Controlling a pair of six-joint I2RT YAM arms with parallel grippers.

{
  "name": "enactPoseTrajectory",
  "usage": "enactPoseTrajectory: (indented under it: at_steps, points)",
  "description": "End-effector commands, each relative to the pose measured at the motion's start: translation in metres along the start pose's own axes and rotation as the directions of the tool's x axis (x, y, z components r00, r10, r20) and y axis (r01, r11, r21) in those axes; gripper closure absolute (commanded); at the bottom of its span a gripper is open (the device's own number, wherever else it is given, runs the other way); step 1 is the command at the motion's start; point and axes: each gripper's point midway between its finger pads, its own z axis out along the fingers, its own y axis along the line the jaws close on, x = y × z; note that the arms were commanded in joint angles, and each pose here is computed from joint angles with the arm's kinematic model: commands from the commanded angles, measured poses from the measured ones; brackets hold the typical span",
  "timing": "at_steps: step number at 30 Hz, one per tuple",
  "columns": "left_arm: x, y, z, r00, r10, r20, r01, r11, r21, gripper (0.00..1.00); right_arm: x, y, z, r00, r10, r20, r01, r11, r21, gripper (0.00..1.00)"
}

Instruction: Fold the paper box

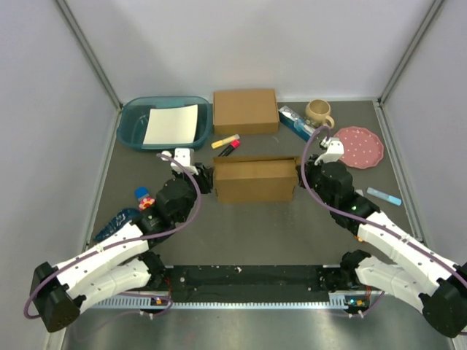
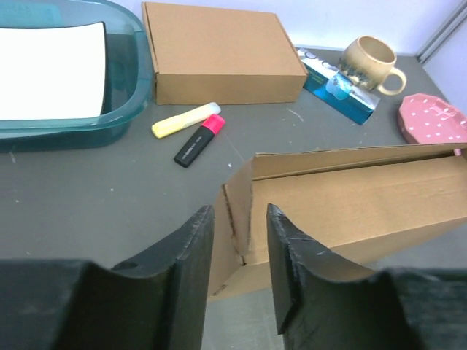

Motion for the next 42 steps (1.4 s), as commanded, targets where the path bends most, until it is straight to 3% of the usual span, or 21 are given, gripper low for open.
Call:
enactPoseTrajectory:
  at_steps: [1,22,39,42]
  points:
    - [-0.012,0.001,0.003,0.999,-0.034,0.009,0.033,0.999,0.024,0.63,0.047,-0.02,-0.007,0.982,-0.047,-0.185,0.059,0.997,0.059,1.0]
    - [-0.026,-0.004,0.007,0.998,-0.066,0.024,0.065,0.996,0.06,0.6,0.046,-0.018,-0.006,0.981,-0.049,-0.188,0.06,0.997,0.053,1.0]
    - [-0.016,-0.016,0.025,0.999,-0.051,-0.007,0.052,0.994,0.094,0.79,0.05,-0.018,-0.007,0.98,-0.04,-0.195,0.05,0.998,0.046,1.0]
    - [-0.016,-0.017,0.026,0.999,-0.052,-0.004,0.052,0.994,0.097,0.9,0.051,-0.017,-0.007,0.979,-0.04,-0.198,0.05,0.998,0.043,1.0]
